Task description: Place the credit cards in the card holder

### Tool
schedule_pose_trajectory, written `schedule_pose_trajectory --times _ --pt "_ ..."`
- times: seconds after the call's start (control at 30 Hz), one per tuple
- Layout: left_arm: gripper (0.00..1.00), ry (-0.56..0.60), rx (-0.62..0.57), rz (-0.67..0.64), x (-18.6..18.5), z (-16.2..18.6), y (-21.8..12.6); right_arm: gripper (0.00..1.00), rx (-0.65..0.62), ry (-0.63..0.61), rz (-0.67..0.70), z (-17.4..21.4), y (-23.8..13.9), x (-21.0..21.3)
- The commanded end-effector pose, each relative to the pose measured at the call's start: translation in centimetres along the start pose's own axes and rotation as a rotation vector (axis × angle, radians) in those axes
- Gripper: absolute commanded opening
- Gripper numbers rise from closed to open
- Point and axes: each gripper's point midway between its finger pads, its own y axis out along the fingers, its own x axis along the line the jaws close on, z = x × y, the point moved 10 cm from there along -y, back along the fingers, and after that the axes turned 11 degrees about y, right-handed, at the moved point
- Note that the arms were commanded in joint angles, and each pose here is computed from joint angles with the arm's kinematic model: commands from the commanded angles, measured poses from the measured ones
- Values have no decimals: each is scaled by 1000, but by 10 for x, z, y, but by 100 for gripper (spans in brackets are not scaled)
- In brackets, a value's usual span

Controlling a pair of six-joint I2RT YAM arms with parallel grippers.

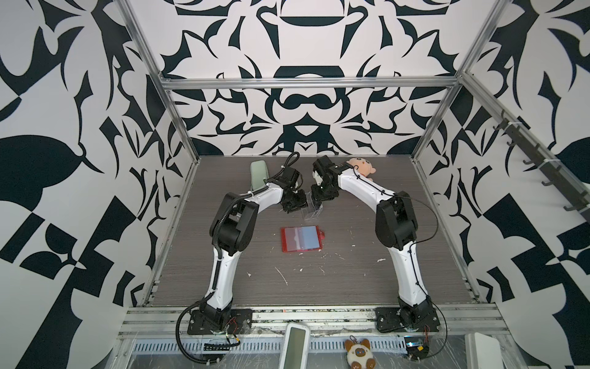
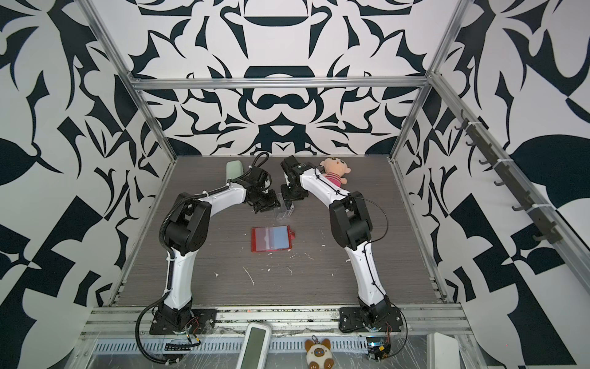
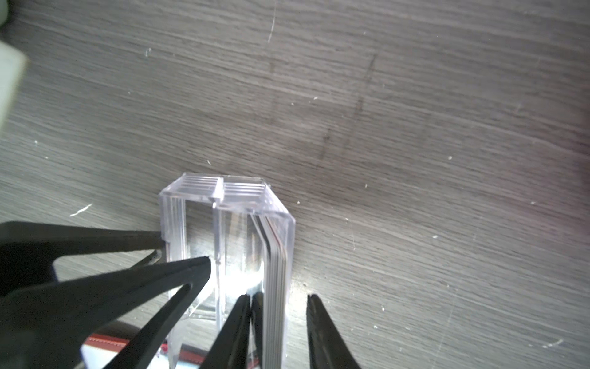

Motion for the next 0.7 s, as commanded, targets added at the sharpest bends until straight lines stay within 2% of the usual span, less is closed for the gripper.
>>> schedule_pose_trajectory --times 0.0,0.67 --pt "39 -20 67 -66 14 8 11 31 -35 -23 23 -4 -17 4" --pt "38 -25 76 -74 16 10 14 31 -66 -35 32 -3 -33 7"
